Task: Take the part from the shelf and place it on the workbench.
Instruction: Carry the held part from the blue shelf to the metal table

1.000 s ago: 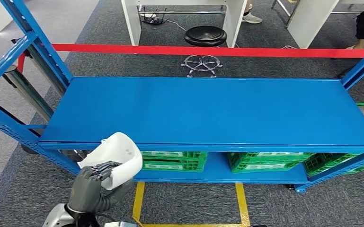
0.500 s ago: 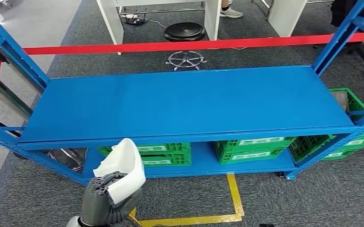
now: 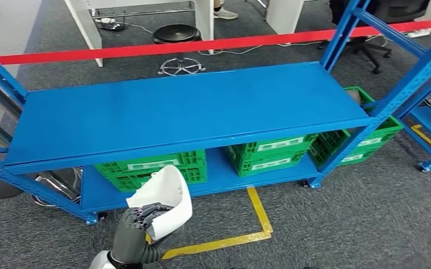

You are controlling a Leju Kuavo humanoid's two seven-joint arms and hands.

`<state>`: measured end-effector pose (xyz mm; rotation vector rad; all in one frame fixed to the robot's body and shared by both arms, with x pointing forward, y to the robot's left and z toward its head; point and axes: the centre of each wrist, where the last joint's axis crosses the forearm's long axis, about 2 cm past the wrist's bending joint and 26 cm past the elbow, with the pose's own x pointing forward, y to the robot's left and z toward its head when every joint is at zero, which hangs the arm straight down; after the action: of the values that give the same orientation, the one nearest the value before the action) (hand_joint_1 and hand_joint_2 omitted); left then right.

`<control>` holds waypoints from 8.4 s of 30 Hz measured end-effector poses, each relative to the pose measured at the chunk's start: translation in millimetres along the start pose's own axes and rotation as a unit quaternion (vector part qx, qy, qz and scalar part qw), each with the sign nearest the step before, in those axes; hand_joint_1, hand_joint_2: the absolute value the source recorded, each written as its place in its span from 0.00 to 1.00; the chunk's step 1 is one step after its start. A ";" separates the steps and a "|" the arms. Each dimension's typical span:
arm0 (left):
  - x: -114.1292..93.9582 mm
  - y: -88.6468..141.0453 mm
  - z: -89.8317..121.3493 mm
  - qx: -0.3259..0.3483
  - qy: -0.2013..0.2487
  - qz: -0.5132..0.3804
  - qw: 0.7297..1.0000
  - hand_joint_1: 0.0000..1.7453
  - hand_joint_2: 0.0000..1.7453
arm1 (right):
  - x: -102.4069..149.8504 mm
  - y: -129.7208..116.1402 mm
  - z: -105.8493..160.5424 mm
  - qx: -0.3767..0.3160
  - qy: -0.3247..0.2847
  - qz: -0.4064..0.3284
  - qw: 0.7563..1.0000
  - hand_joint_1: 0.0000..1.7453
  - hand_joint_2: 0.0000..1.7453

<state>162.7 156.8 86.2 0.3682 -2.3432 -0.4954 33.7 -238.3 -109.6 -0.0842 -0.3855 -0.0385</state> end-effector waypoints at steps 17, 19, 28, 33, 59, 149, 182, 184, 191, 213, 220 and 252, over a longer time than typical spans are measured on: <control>-2.5 -1.6 3.8 0.001 0.021 0.009 1.000 1.00 1.00 | 1.0 -0.2 -0.3 -0.007 -0.006 -0.014 1.000 0.00 1.00; -2.6 -1.6 3.9 0.001 0.022 0.009 1.000 1.00 1.00 | 1.9 1.1 -0.3 -0.006 -0.007 -0.015 1.000 0.00 1.00; -2.4 -2.5 4.5 0.001 0.027 0.011 1.000 1.00 1.00 | -1.3 1.8 0.8 -0.007 -0.005 -0.017 1.000 0.00 1.00; -2.5 -4.1 6.2 0.009 0.047 0.031 0.998 1.00 1.00 | 0.4 2.0 0.3 -0.008 -0.007 -0.018 1.000 0.00 1.00; -1.9 -7.0 11.9 0.001 0.066 0.090 0.994 1.00 1.00 | -0.6 4.0 1.0 -0.014 -0.012 -0.030 0.999 0.00 1.00; 2.0 8.5 37.1 0.022 0.107 0.066 0.992 1.00 1.00 | -0.1 7.7 1.6 -0.002 -0.015 0.005 1.000 0.00 1.00; -1.4 2.2 22.0 0.023 0.082 0.080 0.993 1.00 1.00 | -10.2 4.8 4.4 -0.036 -0.008 -0.042 0.998 0.00 1.00; -1.8 2.4 22.3 0.024 0.084 0.080 0.993 1.00 1.00 | -10.5 4.8 4.5 -0.036 -0.010 -0.041 0.998 0.00 1.00; -3.2 6.2 25.0 0.035 0.097 0.075 0.992 1.00 1.00 | -9.5 5.0 4.3 -0.036 -0.011 -0.033 0.999 0.00 1.00; -3.1 12.9 31.4 0.051 0.115 0.065 0.990 1.00 1.00 | -9.1 7.0 4.7 -0.042 -0.004 -0.027 0.999 0.00 1.00; -14.7 35.0 27.2 0.096 0.134 0.033 0.986 1.00 1.00 | -7.4 10.9 5.1 -0.052 -0.007 -0.021 0.998 0.00 1.00; -42.5 37.5 -33.0 0.125 0.096 0.020 0.987 1.00 1.00 | -15.2 4.8 6.1 -0.010 -0.011 0.025 1.000 0.00 1.00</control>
<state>211.2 198.6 100.6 0.4617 -2.2236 -0.1377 17.6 -232.6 -110.0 -0.1140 -0.4057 0.0076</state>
